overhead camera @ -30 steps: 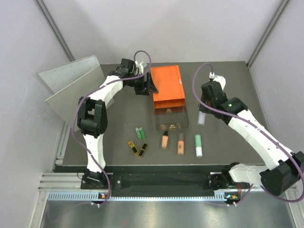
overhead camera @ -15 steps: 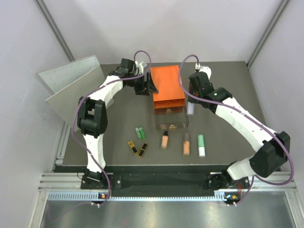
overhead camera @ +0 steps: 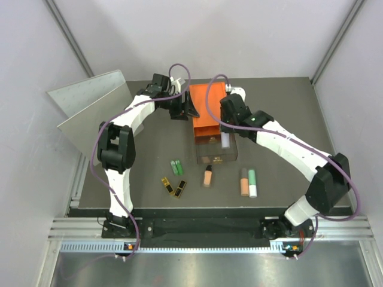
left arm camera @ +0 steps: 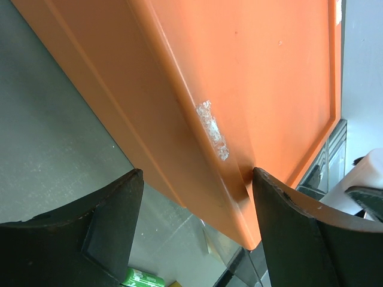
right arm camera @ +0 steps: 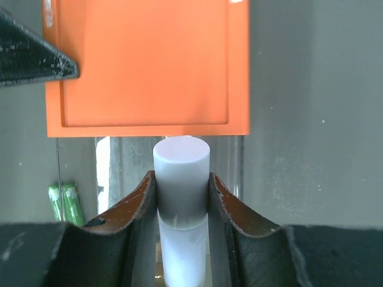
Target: Organize the makeup
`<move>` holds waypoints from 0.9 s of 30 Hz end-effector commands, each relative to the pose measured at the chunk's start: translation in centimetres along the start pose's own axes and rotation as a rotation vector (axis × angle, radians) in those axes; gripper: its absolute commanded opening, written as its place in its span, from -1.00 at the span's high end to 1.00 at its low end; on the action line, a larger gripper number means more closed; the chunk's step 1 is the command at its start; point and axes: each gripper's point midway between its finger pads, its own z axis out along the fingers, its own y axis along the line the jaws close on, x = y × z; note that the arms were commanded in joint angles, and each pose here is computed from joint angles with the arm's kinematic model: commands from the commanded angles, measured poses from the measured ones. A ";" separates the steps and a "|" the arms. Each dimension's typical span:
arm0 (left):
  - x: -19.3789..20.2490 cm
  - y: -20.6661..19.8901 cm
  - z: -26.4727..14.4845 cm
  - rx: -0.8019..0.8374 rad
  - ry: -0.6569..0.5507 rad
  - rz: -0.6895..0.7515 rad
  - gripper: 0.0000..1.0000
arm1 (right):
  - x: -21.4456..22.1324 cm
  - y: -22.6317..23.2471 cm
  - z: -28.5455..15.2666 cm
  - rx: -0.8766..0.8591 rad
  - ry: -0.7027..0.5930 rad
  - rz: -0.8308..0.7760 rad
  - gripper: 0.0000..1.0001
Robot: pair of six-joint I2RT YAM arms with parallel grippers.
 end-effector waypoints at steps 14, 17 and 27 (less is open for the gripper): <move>3.2 5.2 1.2 -0.171 0.103 -0.038 -0.54 | 2.5 3.3 0.9 -0.072 0.061 -0.164 0.93; 3.2 5.4 1.3 -0.175 0.105 -0.042 -0.54 | 3.2 3.5 1.1 -0.070 0.082 -0.201 0.91; 2.8 5.6 1.3 -0.171 0.100 -0.056 -0.55 | 4.3 5.4 1.7 -0.138 0.134 -0.262 0.19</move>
